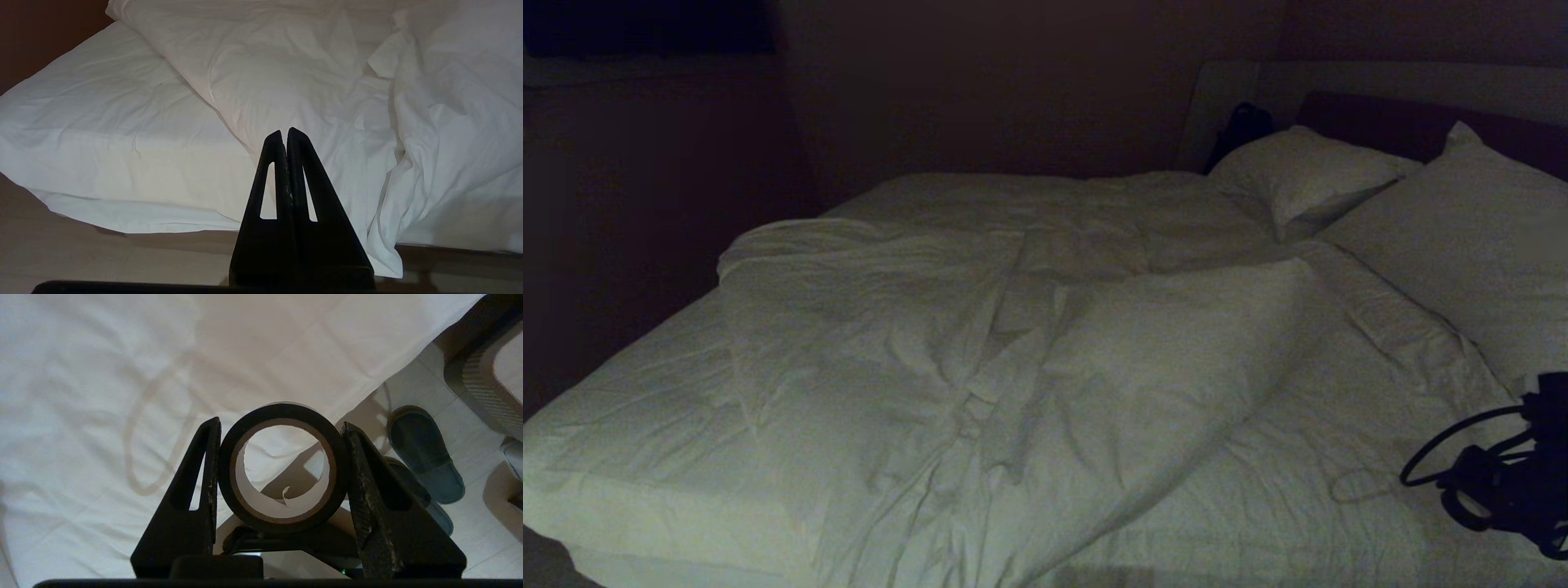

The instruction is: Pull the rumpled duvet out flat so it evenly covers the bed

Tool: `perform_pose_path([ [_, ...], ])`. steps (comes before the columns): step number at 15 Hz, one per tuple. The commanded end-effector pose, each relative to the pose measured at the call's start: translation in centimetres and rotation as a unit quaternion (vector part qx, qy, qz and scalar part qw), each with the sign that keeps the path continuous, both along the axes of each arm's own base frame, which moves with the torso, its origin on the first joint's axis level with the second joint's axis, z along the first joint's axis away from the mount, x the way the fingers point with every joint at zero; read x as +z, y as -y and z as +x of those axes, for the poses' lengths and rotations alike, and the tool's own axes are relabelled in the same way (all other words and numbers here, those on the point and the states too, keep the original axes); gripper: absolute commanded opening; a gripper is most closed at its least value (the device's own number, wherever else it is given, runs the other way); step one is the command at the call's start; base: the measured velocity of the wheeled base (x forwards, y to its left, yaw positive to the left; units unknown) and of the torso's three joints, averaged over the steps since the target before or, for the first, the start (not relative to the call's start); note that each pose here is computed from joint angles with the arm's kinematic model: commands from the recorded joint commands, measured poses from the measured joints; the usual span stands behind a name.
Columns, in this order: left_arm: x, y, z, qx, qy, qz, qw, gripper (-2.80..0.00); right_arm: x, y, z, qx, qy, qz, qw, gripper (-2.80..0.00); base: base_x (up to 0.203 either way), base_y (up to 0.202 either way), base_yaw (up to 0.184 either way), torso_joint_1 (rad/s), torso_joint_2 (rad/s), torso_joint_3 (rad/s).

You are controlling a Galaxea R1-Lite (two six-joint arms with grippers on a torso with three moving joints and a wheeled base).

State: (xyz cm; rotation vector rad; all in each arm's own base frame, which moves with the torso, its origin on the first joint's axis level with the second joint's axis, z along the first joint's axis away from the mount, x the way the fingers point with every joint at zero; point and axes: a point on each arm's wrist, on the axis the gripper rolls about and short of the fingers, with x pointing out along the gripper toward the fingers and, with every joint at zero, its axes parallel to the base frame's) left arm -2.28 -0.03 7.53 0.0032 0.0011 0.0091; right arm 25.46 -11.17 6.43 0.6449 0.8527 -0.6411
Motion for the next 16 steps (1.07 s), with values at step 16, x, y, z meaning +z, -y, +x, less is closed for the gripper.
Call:
perform_pose_path([
  [16,0.0,0.0,0.0,0.001,0.000,0.000,1.0000,-2.80,-0.4,1.1,-1.3,-0.025,-0.008,0.011,1.000,-2.80,0.000,0.000,0.000,0.000,0.00,0.000],
])
